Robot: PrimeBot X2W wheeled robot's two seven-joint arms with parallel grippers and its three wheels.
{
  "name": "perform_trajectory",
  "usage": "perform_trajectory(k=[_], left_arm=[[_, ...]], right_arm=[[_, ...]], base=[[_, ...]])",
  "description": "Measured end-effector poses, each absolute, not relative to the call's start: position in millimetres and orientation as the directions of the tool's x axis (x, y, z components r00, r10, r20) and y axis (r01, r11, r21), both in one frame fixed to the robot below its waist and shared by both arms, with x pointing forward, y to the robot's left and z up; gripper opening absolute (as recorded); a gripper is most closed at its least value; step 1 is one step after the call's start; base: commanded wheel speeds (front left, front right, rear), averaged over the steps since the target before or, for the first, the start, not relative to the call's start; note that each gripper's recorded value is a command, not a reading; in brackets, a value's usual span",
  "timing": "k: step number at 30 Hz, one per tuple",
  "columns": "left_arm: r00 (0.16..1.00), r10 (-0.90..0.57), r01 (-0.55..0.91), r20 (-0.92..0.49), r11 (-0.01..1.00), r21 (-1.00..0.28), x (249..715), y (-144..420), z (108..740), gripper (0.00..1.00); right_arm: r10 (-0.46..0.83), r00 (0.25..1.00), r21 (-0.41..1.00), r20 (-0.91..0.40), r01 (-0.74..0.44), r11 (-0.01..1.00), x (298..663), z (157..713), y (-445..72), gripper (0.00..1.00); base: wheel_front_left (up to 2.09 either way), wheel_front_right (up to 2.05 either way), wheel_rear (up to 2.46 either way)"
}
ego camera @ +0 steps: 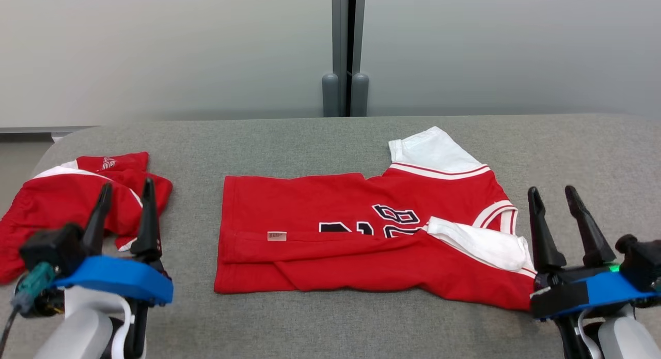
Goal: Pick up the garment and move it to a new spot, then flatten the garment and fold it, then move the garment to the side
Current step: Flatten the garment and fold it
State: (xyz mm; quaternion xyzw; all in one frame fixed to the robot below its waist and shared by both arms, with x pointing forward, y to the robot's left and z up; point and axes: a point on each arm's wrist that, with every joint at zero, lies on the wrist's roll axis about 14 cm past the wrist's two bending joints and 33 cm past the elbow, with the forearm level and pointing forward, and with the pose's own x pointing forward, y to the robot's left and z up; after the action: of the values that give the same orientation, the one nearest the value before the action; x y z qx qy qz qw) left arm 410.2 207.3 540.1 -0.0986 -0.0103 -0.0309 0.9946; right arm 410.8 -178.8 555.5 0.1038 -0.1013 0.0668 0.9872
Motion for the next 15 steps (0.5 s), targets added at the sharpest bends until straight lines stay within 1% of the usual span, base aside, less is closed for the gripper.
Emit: perform_trajectory(k=[8,15], left_arm=[[1.0,-0.026,0.024,-0.007,0.975,-0.221,371,203,503,1.0],[0.999,-0.038,0.034,-0.013,0.974,-0.225,368,200,492,1.0]], right_arm=[[0.096,0.991,0.164,0.098,-0.111,0.98,393,514,-189,1.0],[0.109,0.99,0.162,0.088,-0.122,0.979,393,510,-185,1.0]], base=[[0.0,0.0,0.0],[0.0,0.0,0.0]])
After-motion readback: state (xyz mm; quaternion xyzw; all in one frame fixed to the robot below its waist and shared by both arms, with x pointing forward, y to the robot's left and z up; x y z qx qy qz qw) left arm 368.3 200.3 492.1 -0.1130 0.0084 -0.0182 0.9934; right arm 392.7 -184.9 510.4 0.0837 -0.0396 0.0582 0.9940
